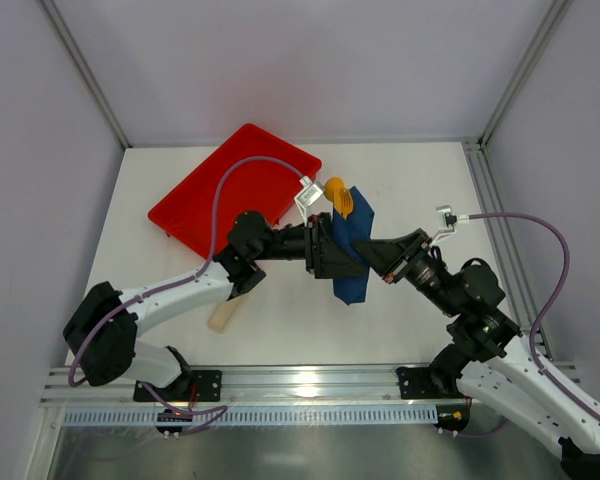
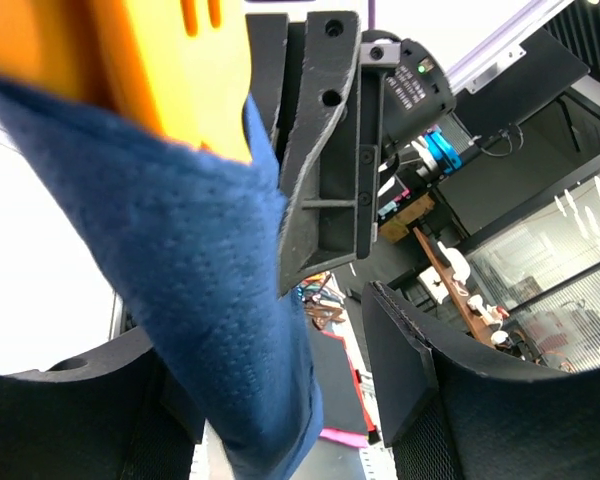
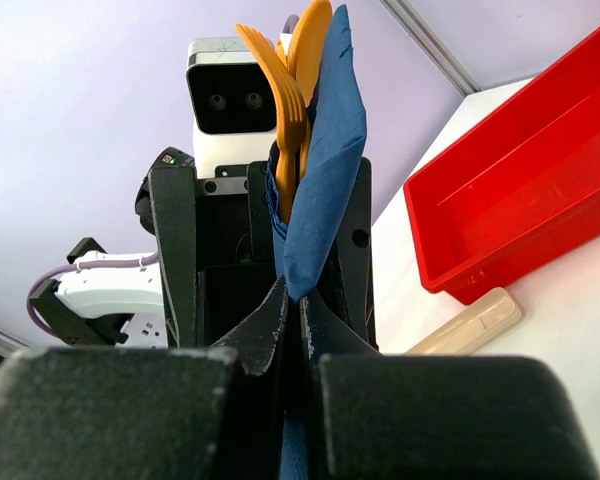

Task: Place the utensils on the paper napkin and roll it up
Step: Roll the napkin.

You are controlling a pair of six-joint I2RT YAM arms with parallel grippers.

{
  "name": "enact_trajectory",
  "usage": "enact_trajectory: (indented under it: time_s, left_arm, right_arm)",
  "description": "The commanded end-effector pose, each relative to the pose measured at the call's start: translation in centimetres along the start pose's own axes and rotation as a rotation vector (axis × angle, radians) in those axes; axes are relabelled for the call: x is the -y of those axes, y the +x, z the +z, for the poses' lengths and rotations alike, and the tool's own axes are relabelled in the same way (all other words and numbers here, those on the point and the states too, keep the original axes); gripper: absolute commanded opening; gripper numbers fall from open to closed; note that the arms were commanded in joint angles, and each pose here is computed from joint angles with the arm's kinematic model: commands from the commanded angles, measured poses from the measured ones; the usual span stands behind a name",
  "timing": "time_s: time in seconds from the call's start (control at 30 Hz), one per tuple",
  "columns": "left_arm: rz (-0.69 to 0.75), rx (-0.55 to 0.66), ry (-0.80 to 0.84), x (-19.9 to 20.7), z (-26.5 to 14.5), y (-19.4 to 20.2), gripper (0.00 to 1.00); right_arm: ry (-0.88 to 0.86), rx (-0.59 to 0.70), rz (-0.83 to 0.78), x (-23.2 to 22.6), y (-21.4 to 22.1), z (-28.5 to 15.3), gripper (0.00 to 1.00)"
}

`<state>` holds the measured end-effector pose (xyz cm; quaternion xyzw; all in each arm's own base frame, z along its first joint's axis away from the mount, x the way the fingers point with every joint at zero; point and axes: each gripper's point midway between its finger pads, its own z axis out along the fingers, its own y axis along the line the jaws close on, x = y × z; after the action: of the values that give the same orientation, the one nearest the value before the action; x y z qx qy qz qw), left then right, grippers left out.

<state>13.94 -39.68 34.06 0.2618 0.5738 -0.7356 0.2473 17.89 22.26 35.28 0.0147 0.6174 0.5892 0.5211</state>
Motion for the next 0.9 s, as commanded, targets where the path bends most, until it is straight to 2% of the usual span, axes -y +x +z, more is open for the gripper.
enact_trajectory:
  time_s: [0.0,0.6,0.77,0.8,0.87]
  left_arm:
    - [0.03,0.022,0.05,1.1,0.4,-0.4,0.61]
    - [0.012,-0.003,0.017,0.0,0.7,1.2,0.52]
    - [0.012,0.002,0.01,0.0,0.7,1.1,0.38]
    - [0.011,0.002,0.008,-0.1,0.7,1.1,0.29]
    - [0.012,0.003,0.007,-0.1,0.6,1.0,0.21]
  right_arm:
    - [-0.045,0.046,0.01,-0.9,-0.9,0.0,0.04]
    - [-0.034,0.055,0.008,-0.5,-0.9,-0.1,0.04]
    - [-0.032,0.057,0.006,-0.5,-1.0,-0.1,0.04]
    - [-0.031,0.056,0.007,-0.5,-1.0,-0.2,0.04]
    - [-0.028,0.058,0.007,-0.4,-1.0,-0.2,0.04]
